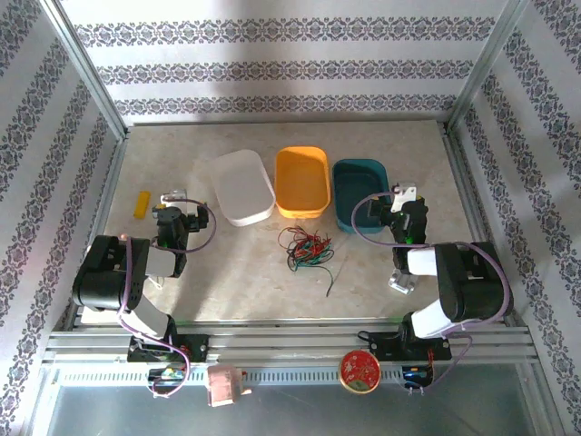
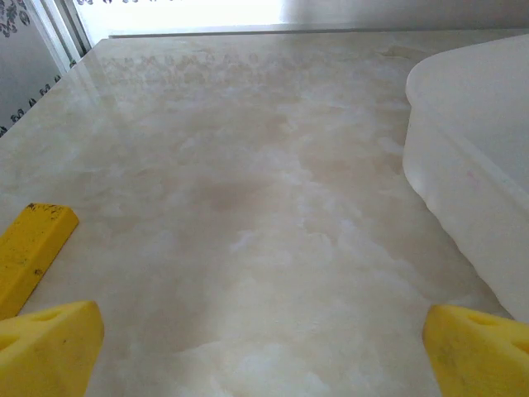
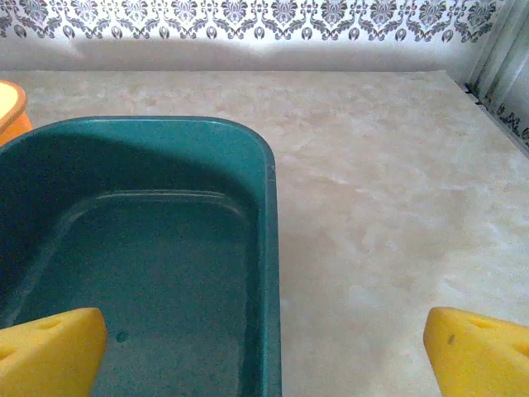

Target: Untangle the cables

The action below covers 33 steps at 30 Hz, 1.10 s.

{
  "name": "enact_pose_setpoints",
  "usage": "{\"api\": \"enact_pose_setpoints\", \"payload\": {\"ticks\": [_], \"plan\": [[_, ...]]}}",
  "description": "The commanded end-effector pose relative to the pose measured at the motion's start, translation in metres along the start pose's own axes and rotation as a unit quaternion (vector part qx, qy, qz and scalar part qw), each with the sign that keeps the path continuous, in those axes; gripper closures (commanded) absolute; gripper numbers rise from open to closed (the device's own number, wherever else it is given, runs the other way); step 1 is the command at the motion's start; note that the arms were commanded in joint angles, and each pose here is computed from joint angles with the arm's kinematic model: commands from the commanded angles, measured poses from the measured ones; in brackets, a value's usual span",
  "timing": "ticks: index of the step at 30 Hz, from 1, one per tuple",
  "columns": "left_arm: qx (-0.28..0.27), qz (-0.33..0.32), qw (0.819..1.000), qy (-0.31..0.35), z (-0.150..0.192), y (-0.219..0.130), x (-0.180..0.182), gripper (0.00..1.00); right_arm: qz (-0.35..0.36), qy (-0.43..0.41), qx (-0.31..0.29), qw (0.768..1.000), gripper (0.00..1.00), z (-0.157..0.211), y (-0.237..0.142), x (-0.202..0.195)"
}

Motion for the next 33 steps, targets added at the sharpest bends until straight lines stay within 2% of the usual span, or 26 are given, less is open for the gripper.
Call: {"api": "enact_pose_setpoints", "payload": {"ticks": [1, 23, 28, 33], "plan": [[-0.02, 0.006, 1.0, -0.003, -0.0084, 0.002, -0.0011, 0.01, -0.005, 0.004, -0.009, 1.0, 0.02, -0.0042, 0.0034, -0.002], [-0.019, 0.006, 1.0, -0.003, -0.0081, 0.0021, -0.001, 0.01, -0.006, 0.005, -0.009, 1.0, 0.02, -0.0041, 0.0036, -0.0021], [-0.004, 0.037, 0.999, 0.01, -0.0075, 0.0036, -0.0069, 0.01, -0.006, 0.005, -0.009, 1.0, 0.02, -0.0039, 0.0033, -0.0023], [-0.005, 0.039, 0.999, 0.009, -0.008, 0.0038, -0.0067, 0.01, -0.008, 0.013, -0.01, 1.0, 0.02, -0.0036, 0.0035, -0.0045]]}}
Point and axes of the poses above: each hand's point on the last joint's axis, 136 mm out from that joint toward the fingers, its own y axis out along the fingers, its own x axis along the line the jaws close on, z = x × y, the point moved 9 cm from there along -y, back along the fingers, and after that the axes turned 14 degrees about -y, right-handed, at the moved point
